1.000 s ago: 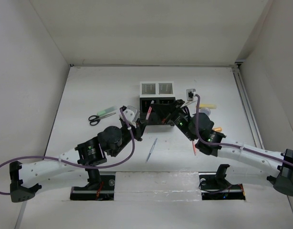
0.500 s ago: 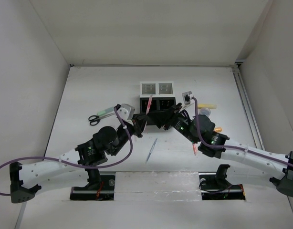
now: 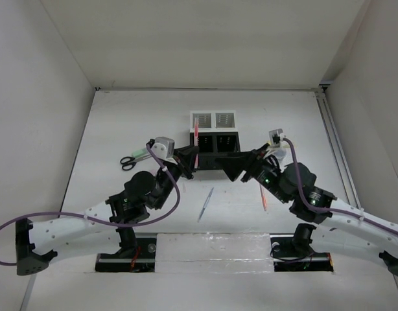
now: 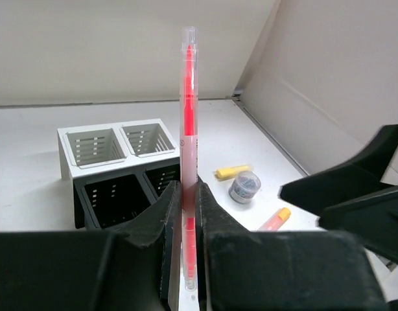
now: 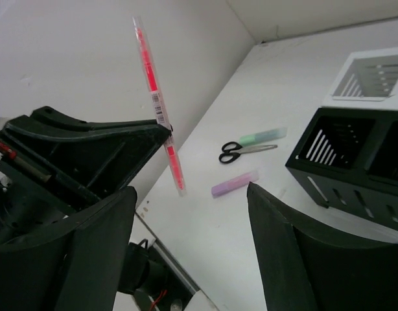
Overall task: Sort the stationery into containers
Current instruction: Close the pen cap on the pen, then place the pen in the storage box.
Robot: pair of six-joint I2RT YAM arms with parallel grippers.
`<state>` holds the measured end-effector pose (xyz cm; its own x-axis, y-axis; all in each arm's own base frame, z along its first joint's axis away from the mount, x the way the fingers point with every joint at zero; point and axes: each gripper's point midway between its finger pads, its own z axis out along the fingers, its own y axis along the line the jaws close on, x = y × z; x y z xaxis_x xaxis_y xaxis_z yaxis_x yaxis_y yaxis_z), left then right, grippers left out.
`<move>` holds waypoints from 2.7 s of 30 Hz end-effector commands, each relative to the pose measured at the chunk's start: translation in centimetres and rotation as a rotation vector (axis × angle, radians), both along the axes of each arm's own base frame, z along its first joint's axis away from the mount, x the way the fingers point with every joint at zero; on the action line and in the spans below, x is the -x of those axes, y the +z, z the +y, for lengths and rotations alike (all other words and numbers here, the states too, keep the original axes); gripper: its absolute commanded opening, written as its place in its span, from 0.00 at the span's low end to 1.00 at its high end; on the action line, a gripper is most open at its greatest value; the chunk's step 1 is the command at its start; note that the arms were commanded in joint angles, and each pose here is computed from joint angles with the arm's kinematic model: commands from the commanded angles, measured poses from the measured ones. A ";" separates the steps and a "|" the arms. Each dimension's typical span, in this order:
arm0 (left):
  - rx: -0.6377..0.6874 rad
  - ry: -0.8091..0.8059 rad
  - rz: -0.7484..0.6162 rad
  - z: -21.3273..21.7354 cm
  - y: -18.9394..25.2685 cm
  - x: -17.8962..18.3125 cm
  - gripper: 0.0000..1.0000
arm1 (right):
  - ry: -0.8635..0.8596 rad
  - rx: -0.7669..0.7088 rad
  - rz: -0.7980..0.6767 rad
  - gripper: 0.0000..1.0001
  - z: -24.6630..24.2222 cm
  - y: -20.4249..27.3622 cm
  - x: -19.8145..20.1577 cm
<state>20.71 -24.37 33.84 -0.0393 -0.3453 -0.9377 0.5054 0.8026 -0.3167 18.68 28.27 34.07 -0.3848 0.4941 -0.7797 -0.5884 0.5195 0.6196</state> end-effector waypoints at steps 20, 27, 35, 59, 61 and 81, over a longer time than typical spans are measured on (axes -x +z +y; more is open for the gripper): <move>0.017 0.230 -0.031 -3.2 -0.4 -17.5 0.00 | -0.130 0.121 0.015 0.76 -6.3 -3.5 0.9; -0.040 0.221 -0.043 -4.1 -1.8 -21.8 0.00 | -0.130 0.130 0.019 0.76 -7.3 -4.0 1.4; -0.062 0.213 -0.029 -5.2 -4.4 -24.2 0.00 | -0.159 0.145 0.028 0.76 -8.7 -4.6 1.6; -0.094 -0.113 -0.046 -12.5 -6.8 -25.5 0.00 | -0.213 0.170 0.086 0.76 -11.0 -6.0 2.0; -0.119 -0.127 -0.062 -12.8 -7.3 -25.6 0.00 | -0.223 0.183 0.091 0.76 -11.2 -6.3 1.9; -0.169 -0.111 -0.018 -12.6 -11.8 -26.0 0.00 | -0.223 0.195 0.105 0.76 -11.3 -6.3 2.0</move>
<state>46.69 -37.10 20.17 -0.1054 -0.1372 -0.9849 0.5908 0.7881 -0.1730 16.66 17.02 26.52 -0.3808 0.3971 -0.8351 -0.3815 0.7552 0.5331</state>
